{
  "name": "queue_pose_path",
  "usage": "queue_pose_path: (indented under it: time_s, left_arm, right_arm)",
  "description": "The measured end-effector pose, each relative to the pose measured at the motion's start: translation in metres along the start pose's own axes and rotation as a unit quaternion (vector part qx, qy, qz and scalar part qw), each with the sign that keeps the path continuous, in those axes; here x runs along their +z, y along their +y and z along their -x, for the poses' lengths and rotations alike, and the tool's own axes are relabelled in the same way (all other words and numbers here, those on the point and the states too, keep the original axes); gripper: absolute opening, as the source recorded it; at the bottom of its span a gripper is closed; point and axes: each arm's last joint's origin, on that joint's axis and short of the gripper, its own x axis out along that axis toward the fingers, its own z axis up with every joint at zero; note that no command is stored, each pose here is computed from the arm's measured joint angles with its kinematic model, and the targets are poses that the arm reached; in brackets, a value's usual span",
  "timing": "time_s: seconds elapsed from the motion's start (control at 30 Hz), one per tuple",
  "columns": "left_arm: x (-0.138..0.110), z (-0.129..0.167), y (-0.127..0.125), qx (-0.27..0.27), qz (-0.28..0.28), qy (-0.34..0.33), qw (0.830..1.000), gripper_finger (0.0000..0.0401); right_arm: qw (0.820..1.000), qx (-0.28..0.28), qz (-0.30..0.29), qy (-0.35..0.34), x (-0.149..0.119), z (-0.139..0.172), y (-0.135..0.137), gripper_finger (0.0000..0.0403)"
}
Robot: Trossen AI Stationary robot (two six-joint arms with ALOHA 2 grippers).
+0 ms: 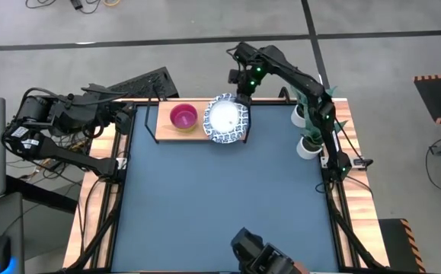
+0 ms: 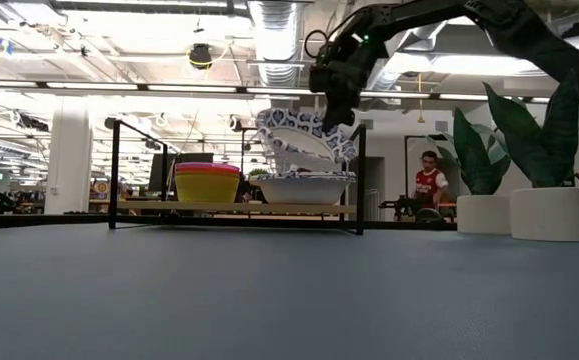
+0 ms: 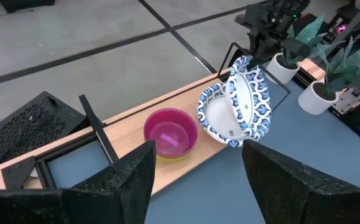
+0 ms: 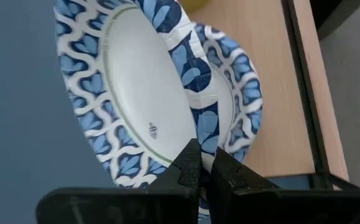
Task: Place and stack bowls onto a shelf
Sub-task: Stack the white bowl on top of the other white bowl on the shelf
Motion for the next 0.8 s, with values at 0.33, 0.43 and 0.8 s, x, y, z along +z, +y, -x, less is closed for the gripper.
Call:
queue_pose_path:
  time_s: [0.33, 0.43, 0.8]
  left_arm:
    - [0.0, 0.0, 0.0, -0.003, 0.009, 0.003, 1.0, 0.0224]
    - [0.0, 0.0, 0.0, -0.003, 0.007, 0.003, 1.0, 0.0224]
    - [0.0, 0.0, 0.0, 0.004, 0.0, -0.004, 1.0, 0.0224]
  right_arm:
    - [1.0, 0.011, 0.0, 0.024, -0.006, -0.011, 0.0, 0.0035]
    - [1.0, 0.011, -0.001, 0.026, -0.007, -0.015, -0.002, 0.004]
    - [1.0, -0.005, 0.003, 0.025, -0.006, -0.016, -0.004, 0.0111]
